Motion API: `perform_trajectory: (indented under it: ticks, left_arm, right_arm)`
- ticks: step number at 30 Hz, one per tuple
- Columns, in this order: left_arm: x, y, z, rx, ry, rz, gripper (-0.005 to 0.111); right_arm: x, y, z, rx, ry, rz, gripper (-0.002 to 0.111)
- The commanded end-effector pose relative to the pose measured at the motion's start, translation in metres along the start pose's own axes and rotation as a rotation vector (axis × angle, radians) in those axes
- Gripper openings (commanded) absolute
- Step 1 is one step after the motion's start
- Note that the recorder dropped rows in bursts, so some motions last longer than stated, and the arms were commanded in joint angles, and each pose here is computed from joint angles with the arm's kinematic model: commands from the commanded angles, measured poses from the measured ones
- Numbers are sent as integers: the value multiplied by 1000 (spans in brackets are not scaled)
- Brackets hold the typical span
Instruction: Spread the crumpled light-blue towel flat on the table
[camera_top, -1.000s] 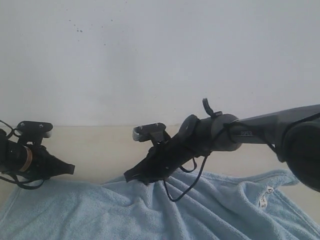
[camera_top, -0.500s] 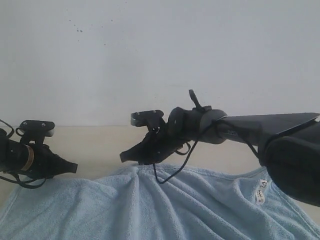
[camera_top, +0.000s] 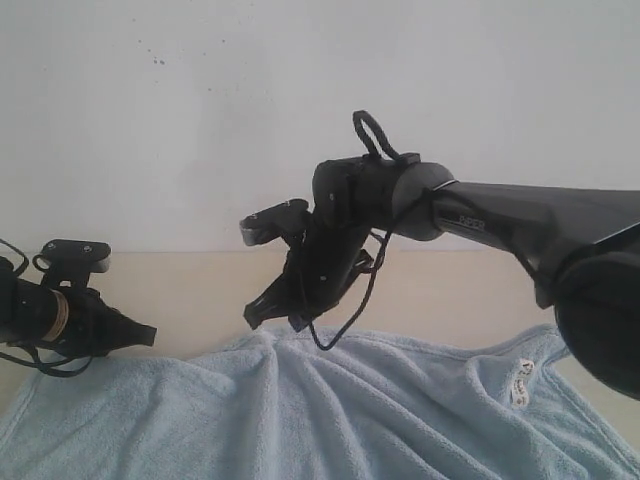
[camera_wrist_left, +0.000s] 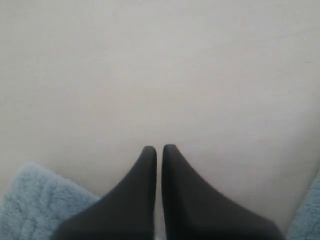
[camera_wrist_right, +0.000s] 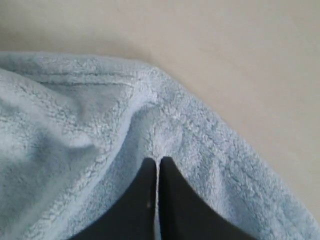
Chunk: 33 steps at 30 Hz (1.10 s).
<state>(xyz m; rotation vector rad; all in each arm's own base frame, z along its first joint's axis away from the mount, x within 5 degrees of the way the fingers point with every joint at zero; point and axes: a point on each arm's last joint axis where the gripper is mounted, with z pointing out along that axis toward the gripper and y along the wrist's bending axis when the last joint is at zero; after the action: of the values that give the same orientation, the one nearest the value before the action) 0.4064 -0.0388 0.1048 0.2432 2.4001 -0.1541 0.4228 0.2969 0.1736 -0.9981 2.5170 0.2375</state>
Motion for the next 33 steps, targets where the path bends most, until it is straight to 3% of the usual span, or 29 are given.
perform_trajectory:
  ticks: [1, 19, 23, 33]
  left_arm:
    - [-5, -2, -4, 5, -16, 9, 4]
    - [-31, -7, -34, 27, -120, -8, 4]
    - [-43, -13, -48, 85, -175, -18, 4]
    - [-45, -17, -89, 62, -225, 5, 4]
  right_arm:
    - [4, -3, -19, 31, 82, -36, 2]
    - [7, -7, -64, 113, 93, -47, 2]
    - [25, -5, -69, 121, 91, -46, 2]
    - [80, 8, -121, 135, -98, -3, 2]
